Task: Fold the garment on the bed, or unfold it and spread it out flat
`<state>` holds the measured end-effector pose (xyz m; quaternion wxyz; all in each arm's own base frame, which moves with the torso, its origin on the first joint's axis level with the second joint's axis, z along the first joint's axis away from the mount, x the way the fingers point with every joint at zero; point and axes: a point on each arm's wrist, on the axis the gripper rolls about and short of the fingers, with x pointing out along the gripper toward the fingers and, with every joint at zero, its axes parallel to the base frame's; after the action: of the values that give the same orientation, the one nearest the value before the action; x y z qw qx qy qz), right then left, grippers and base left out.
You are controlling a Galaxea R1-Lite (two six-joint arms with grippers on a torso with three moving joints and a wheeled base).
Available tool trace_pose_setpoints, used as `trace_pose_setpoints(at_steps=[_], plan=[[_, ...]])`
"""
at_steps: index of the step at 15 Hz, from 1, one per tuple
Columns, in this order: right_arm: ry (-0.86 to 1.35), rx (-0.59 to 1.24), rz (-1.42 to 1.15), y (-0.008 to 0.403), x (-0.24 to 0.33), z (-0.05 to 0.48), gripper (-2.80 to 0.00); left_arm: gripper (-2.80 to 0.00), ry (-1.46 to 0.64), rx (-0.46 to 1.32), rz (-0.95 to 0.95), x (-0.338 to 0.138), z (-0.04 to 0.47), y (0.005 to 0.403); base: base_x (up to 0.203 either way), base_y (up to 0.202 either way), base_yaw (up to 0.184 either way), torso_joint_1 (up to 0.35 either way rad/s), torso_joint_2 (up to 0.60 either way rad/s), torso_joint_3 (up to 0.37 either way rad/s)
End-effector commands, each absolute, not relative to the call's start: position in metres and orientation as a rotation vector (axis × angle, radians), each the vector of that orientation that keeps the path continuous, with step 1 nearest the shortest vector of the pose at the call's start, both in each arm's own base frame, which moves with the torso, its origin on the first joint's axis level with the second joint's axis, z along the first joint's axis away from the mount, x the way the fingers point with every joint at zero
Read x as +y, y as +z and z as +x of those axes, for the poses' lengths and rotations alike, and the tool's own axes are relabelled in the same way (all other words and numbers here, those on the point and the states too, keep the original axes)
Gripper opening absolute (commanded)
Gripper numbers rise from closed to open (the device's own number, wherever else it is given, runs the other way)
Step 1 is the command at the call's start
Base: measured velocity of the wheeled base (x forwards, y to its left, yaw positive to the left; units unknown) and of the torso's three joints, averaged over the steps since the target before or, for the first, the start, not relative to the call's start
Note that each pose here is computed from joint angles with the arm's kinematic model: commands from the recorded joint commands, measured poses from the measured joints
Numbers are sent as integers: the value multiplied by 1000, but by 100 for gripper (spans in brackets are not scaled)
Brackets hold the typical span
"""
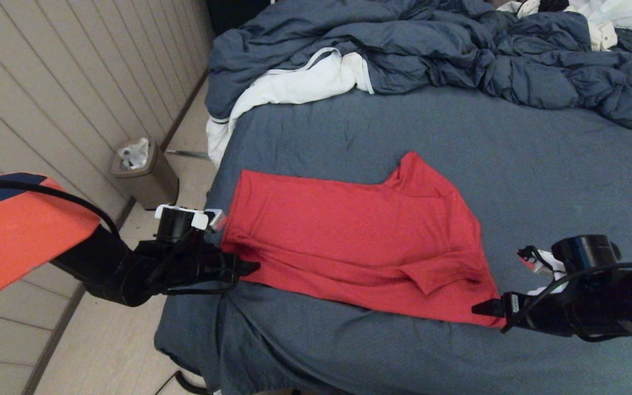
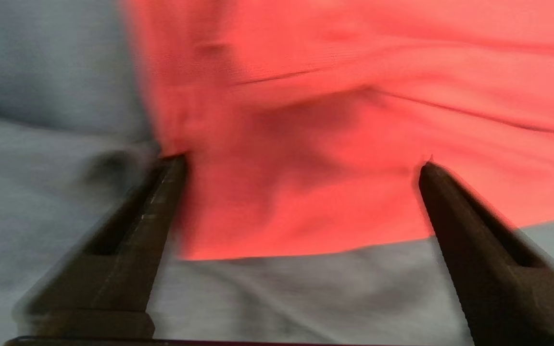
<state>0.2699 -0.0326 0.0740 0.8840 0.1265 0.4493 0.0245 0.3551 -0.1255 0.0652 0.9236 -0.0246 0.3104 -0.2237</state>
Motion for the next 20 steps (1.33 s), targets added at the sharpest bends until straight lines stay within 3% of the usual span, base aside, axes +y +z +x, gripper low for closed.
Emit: trace_pose_setpoints(at_steps=[1, 13, 20], plan=[[52, 932, 264, 75, -32, 270, 0, -280, -451, 654, -50, -123, 357, 58, 0, 0, 0, 0, 0, 0], [50, 928, 262, 76, -33, 268, 0, -280, -461, 622, -57, -123, 355, 68, 0, 0, 0, 0, 0, 0], [46, 903, 257, 52, -37, 291, 0, -280, -467, 599, -58, -124, 354, 76, 0, 0, 0, 0, 0, 0]])
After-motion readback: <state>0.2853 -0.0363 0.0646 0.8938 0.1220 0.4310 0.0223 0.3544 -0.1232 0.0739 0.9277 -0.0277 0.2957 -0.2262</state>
